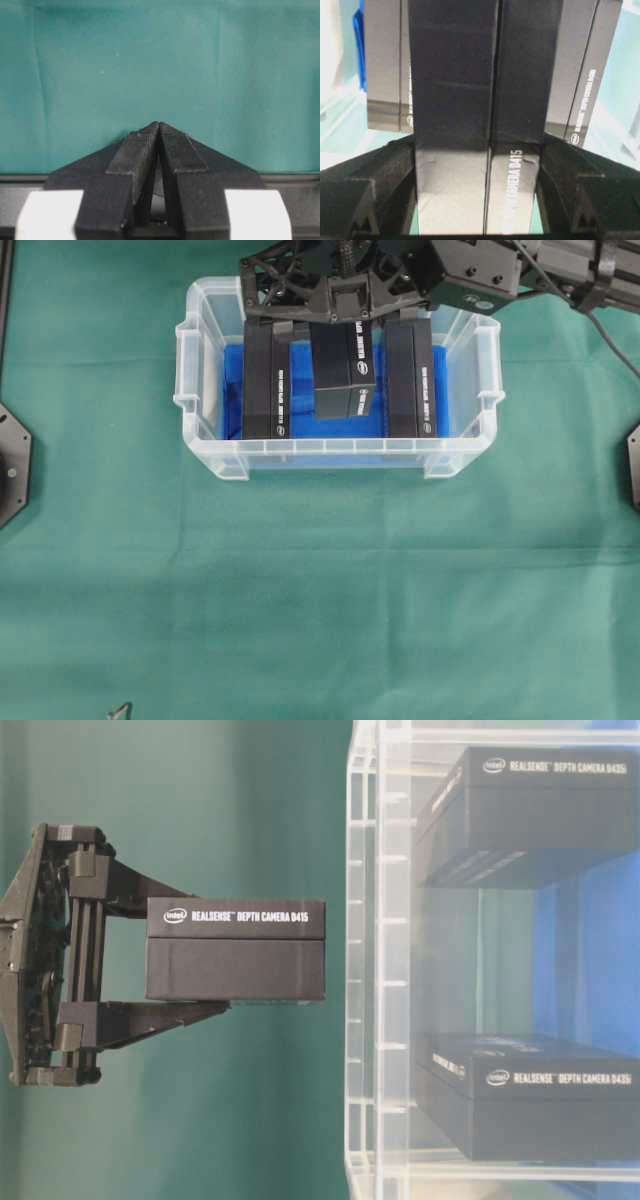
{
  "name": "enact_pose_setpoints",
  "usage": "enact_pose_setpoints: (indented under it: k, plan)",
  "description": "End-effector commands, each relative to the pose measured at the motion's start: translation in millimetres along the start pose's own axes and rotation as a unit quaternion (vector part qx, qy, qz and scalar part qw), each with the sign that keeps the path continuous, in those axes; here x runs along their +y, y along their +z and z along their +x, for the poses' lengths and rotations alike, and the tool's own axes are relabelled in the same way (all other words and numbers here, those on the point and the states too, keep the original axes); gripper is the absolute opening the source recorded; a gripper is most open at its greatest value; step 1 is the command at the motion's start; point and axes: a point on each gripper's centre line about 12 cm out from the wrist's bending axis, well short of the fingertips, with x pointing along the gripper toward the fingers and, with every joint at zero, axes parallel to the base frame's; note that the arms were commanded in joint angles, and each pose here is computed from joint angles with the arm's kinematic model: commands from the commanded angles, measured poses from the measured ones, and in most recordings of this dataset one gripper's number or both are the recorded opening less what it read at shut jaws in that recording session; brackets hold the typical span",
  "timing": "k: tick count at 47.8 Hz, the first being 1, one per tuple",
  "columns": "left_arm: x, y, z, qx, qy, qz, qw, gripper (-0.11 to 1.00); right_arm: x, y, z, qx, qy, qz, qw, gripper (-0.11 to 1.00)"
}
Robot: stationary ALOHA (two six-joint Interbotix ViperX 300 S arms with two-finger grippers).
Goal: Take the box out of the case with the right arm.
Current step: 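Lift the middle black box upward out of the foam slot, then carry the box over the front wall of the case toward the table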
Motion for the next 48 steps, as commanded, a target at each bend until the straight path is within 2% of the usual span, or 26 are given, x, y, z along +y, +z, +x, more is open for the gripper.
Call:
enact_pose_setpoints:
  k: [1, 9, 16, 31, 48]
  plan:
    - [-0.1, 4.3, -7.1, -0.013, -0.001, 0.000, 0.9999, 0.00, -8.0, -0.5, -31.3, -0.006, 0.036, 0.002, 0.9993, 0.65]
    - [-0.1, 4.3, -7.1, -0.013, -0.001, 0.000, 0.9999, 0.00, -7.8, -13.0, -32.1, -0.002, 0.031, 0.008, 0.9995, 0.65]
    - [-0.3, 4.1, -7.1, -0.012, -0.001, 0.001, 0.9999, 0.00, -7.2, -35.9, -33.8, 0.002, 0.027, 0.012, 0.9996, 0.65]
    - [-0.1, 4.3, -7.1, -0.013, -0.001, 0.000, 0.9999, 0.00, -7.7, -100.3, -39.9, 0.007, 0.033, 0.018, 0.9993, 0.65]
    - [-0.1, 4.5, -8.0, -0.014, -0.001, 0.000, 0.9999, 0.00, -19.2, -171.6, -47.1, 0.019, 0.038, 0.032, 0.9986, 0.65]
